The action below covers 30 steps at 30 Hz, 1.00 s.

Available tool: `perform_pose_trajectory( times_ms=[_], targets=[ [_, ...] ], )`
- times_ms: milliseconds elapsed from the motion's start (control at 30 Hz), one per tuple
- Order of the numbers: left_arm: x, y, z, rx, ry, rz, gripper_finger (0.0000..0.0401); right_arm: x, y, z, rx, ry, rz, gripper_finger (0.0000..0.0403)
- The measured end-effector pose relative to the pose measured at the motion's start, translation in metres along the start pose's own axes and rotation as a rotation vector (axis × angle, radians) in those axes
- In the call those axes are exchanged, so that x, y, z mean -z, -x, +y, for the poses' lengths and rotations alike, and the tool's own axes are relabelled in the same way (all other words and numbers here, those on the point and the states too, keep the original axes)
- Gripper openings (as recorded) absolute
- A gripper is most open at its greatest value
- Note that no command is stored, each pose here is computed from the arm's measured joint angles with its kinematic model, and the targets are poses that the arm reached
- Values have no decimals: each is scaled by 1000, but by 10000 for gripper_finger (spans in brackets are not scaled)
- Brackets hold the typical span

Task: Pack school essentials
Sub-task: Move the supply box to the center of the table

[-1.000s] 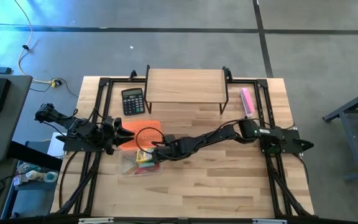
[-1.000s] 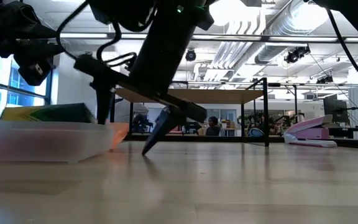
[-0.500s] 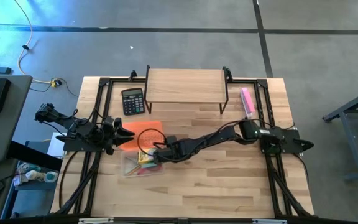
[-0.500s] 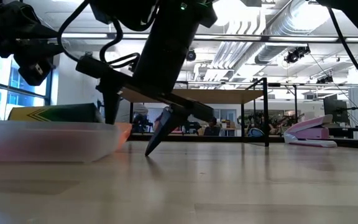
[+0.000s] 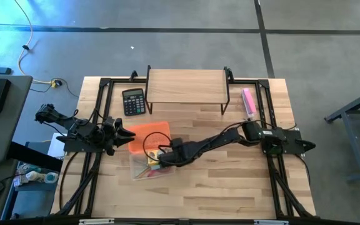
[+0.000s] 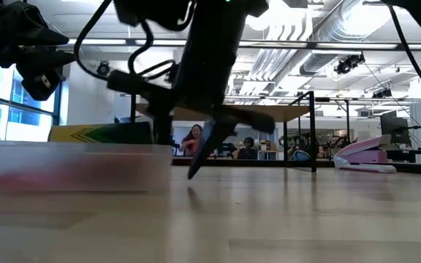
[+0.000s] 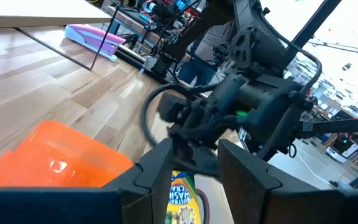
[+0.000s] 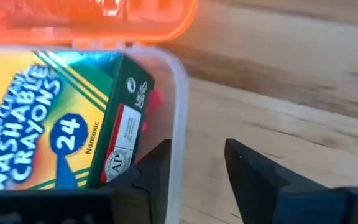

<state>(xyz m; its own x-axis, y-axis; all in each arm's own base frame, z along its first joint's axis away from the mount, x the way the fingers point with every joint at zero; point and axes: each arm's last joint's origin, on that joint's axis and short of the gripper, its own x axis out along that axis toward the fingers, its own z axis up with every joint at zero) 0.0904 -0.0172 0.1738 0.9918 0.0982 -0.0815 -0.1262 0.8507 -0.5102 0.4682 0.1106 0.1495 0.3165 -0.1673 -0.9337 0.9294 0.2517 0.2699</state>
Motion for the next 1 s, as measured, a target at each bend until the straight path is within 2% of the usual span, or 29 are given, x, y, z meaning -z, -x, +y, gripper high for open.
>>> perform_pose_trajectory(
  times_ms=[133, 400, 700, 1000],
  targets=[
    [0, 0, 0, 0, 0, 0, 117, 1, 11, -6, 57, 3, -33, 119],
    [0, 0, 0, 0, 0, 0, 117, 6, 15, -16, 155, -2, -37, 80],
    [0, 0, 0, 0, 0, 0, 117, 23, 22, -29, 276, -32, -34, 60],
    [0, 0, 0, 0, 0, 0, 117, 44, 30, -36, 330, -84, -34, 39]
  ],
)
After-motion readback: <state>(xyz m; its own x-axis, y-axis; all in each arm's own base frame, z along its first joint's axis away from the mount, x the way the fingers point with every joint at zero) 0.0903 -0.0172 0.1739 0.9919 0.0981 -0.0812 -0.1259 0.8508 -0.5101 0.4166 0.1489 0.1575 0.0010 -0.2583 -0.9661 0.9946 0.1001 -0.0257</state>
